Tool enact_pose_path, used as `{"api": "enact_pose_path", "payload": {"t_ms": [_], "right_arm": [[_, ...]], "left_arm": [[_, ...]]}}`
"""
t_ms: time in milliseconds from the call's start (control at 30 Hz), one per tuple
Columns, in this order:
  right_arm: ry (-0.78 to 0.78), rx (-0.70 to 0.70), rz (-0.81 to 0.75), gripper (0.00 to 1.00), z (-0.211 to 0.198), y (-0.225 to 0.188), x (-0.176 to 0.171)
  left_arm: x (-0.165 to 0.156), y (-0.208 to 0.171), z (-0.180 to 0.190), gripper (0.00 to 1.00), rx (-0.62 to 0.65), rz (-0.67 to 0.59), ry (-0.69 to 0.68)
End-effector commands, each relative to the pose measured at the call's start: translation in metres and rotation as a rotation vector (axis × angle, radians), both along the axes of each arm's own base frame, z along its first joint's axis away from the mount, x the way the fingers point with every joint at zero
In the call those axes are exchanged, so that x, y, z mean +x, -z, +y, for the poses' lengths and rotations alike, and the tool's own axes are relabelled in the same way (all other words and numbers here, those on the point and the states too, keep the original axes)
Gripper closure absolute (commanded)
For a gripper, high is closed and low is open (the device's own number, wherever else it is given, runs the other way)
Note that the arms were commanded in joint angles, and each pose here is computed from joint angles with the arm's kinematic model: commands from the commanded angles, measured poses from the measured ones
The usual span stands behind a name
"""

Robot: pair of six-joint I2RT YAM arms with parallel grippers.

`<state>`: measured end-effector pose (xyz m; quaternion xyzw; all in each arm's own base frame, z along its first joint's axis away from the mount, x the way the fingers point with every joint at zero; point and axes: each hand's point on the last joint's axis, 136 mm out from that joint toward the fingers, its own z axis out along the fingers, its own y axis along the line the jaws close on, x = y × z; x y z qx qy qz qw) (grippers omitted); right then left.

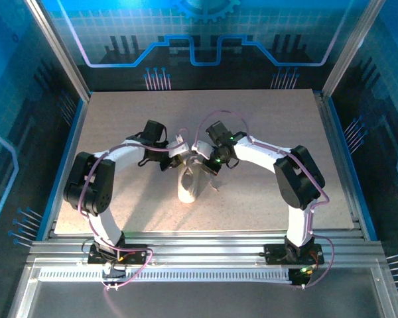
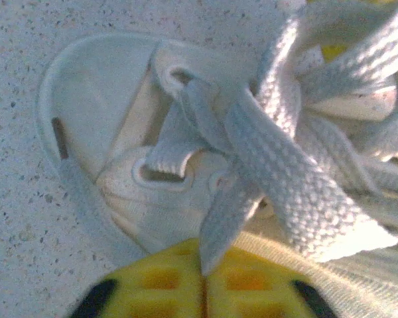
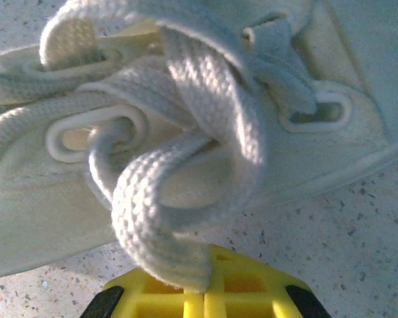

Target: Tie the shoes

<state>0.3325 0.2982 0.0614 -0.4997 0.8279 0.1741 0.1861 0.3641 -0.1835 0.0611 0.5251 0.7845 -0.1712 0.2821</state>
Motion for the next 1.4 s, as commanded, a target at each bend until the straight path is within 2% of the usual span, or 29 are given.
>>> {"api": "enact_pose_path", "payload": {"t_ms": [0, 233, 467, 633, 833, 1067, 1367], "right_arm": [[0.072, -0.007, -0.047, 1.00, -0.019, -0.021, 0.015], [0.165, -0.024, -0.057, 1.00, -0.064, -0.040, 0.021], [0.182, -0.002, -0.060, 1.00, -0.071, -0.057, 0.010], [0.206, -0.009, -0.039, 1.00, -0.080, -0.061, -0.005], [0.262, -0.092, 0.056, 1.00, -0.097, -0.040, -0.025], [0.339, -0.193, 0.139, 1.00, -0.122, -0.023, -0.042], [0.423, -0.234, 0.208, 1.00, -0.145, -0.011, -0.054]], "left_arm": [[-0.002, -0.014, -0.003, 1.00, -0.004, -0.007, 0.000], [-0.025, -0.037, 0.023, 1.00, 0.063, -0.020, -0.044], [-0.038, -0.048, 0.061, 1.00, 0.146, -0.035, -0.133], [-0.048, -0.036, 0.083, 1.00, 0.207, 0.021, -0.182], [-0.056, -0.013, 0.101, 1.00, 0.290, 0.108, -0.222], [-0.060, 0.003, 0.114, 1.00, 0.274, 0.205, -0.303], [-0.065, 0.016, 0.123, 1.00, 0.265, 0.273, -0.352]]}}
